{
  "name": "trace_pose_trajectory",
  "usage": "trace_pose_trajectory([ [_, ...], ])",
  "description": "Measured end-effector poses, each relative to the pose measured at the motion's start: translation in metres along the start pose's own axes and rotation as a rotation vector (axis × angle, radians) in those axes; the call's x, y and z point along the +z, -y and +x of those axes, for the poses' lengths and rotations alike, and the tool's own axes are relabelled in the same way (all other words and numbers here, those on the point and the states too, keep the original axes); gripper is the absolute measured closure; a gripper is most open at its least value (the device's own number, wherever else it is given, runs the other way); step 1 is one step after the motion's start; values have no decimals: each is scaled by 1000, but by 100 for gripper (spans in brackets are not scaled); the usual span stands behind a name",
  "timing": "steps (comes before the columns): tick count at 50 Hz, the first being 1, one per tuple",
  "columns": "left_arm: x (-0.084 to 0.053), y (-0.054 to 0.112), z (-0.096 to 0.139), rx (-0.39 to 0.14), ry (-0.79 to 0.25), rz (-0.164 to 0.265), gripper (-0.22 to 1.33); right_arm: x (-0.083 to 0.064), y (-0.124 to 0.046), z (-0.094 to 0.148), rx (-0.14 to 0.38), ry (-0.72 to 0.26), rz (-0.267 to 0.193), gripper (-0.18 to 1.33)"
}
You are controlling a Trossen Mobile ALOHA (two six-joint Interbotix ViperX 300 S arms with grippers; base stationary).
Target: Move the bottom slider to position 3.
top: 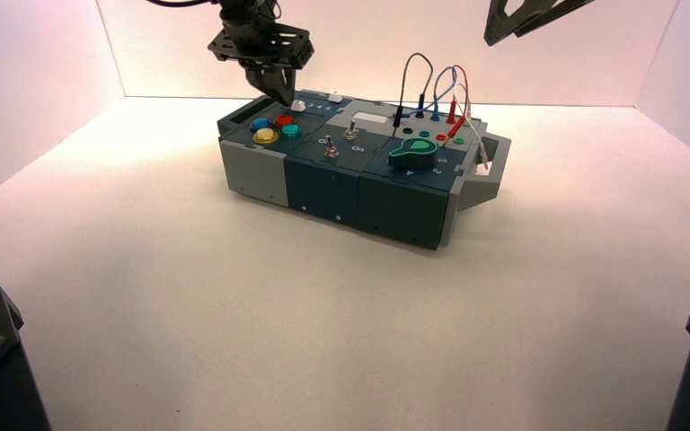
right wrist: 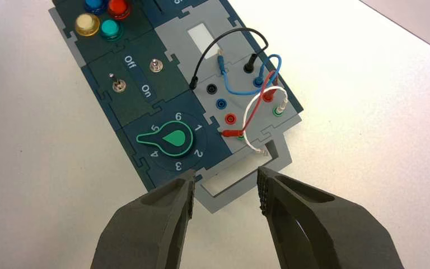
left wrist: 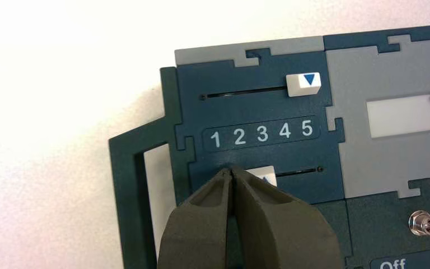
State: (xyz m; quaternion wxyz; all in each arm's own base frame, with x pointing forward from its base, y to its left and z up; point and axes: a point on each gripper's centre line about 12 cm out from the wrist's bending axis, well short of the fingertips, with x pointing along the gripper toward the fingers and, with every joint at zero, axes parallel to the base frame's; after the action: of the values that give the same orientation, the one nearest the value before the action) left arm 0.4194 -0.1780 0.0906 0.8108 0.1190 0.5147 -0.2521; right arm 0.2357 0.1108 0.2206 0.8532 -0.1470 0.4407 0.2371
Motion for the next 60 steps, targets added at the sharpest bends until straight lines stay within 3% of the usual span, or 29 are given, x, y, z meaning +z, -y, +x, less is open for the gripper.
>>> trace_pose_trajectory([
  [60, 1, 11, 1, -14, -8, 16, 128, -1, 0, 1, 0, -3, 0, 5],
])
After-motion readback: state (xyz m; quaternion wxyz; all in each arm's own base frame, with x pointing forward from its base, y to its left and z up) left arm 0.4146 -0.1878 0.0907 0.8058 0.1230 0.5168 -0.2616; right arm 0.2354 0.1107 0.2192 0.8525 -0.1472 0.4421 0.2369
